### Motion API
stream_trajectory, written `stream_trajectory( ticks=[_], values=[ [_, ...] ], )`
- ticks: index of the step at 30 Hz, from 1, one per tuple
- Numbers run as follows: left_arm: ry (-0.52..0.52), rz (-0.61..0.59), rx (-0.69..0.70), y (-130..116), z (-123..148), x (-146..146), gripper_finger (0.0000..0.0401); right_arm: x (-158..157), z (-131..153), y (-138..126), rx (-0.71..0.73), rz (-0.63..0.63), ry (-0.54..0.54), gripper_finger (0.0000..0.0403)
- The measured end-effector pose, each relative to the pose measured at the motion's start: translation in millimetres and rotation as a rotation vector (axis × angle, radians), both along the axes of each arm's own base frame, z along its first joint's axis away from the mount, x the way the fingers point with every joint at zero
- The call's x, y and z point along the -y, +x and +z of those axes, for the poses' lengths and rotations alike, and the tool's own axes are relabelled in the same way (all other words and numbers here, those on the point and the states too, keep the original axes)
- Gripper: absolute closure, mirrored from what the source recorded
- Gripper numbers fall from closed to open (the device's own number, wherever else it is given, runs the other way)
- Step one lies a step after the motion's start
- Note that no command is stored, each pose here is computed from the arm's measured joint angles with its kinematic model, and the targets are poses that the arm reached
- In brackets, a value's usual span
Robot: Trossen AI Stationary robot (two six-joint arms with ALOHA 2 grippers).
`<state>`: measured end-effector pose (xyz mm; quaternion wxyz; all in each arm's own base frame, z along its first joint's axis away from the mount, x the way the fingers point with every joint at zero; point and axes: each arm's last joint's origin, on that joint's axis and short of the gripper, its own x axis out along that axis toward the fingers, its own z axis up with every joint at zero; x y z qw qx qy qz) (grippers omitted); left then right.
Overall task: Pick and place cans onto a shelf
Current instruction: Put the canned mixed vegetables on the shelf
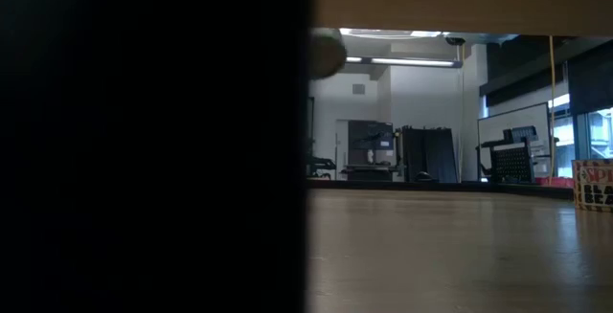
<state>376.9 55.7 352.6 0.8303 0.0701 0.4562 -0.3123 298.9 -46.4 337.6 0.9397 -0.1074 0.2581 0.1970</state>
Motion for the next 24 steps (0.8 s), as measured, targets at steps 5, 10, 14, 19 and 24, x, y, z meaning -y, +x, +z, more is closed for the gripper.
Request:
stream_trajectory(
  ticks=[5,10,14,19,24],
  values=[
    [0.075,0.053,-0.057,-1.8,-8.7,-8.3,0.0401,5.6,4.2,-8.0,-0.006,-0.026,-0.001,0.0334],
    [0.149,0.100,-0.067,-0.4,-17.4,-18.9,0.0401,6.8,20.4,-26.1,0.037,-0.056,-0.018,0.0334],
    [0.171,0.133,-0.022,7.7,-30.9,-25.7,0.0401,5.0,33.8,-40.0,0.083,-0.104,-0.059,0.0334],
    [0.243,0.176,0.015,17.6,-54.2,-28.1,0.0401,3.2,44.7,-52.7,0.117,-0.154,-0.077,0.0334],
    [0.278,0.198,-0.001,21.9,-81.8,-20.7,0.0401,2.5,47.3,-55.8,0.120,-0.173,-0.051,0.0334]
  ],
)
